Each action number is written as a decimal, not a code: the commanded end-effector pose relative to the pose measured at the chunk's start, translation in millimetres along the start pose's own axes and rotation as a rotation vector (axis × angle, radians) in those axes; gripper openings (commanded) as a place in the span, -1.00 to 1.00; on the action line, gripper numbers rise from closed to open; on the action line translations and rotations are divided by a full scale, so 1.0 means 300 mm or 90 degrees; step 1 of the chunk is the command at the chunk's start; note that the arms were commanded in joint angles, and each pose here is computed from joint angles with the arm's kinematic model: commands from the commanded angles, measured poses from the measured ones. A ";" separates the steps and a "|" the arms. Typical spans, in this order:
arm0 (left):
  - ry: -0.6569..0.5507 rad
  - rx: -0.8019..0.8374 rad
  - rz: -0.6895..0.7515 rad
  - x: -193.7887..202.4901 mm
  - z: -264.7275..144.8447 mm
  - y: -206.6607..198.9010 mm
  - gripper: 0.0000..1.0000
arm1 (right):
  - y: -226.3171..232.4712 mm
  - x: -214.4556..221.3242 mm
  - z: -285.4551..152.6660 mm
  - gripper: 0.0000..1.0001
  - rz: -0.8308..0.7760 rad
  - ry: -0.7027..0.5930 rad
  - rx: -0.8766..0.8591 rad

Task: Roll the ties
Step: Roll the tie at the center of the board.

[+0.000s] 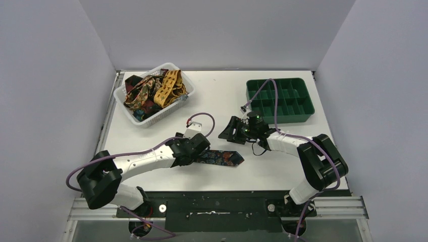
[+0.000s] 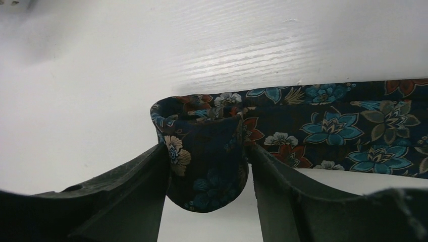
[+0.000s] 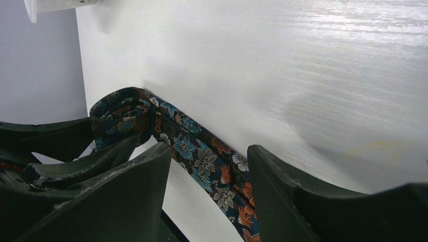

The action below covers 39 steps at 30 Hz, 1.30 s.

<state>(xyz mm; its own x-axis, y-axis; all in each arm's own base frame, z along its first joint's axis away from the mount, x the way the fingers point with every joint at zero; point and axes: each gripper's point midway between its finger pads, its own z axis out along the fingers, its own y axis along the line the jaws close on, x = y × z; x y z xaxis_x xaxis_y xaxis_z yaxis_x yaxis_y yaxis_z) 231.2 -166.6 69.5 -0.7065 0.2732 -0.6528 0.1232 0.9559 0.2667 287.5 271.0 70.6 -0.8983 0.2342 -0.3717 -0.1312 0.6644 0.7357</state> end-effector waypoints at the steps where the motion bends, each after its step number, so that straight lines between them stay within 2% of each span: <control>1: -0.012 0.076 -0.072 -0.062 -0.005 -0.116 0.16 | 0.043 -0.041 -0.026 0.17 -0.010 -0.034 -0.022; 6: -0.017 0.154 -0.082 -0.092 -0.020 -0.200 0.19 | 0.042 -0.030 -0.021 0.19 -0.011 -0.021 -0.025; 13: 0.003 0.224 -0.042 -0.082 -0.028 -0.273 0.26 | 0.044 -0.021 -0.015 0.20 -0.004 -0.011 -0.032; 19: -0.022 0.261 -0.086 -0.133 -0.066 -0.296 0.27 | 0.070 -0.029 -0.020 0.21 -0.013 -0.010 -0.050; 30: -0.137 0.296 -0.233 -0.283 -0.210 -0.128 0.45 | 0.139 -0.004 -0.016 0.24 -0.033 0.010 -0.105; 34: -0.136 0.295 -0.304 -0.257 -0.189 -0.036 0.51 | 0.177 0.014 0.000 0.29 -0.065 0.020 -0.104; 39: -0.119 0.300 -0.385 -0.197 -0.145 0.045 0.69 | 0.222 0.064 0.042 0.34 -0.098 0.040 -0.094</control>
<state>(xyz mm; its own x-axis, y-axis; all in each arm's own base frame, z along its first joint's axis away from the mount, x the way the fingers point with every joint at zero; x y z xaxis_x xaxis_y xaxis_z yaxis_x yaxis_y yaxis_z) 245.5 -179.9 145.1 -0.6095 -0.2403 -0.7555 0.0918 0.9252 -0.3683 261.4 306.2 87.6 -0.9167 0.1195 -0.3813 -0.2417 0.5939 0.7674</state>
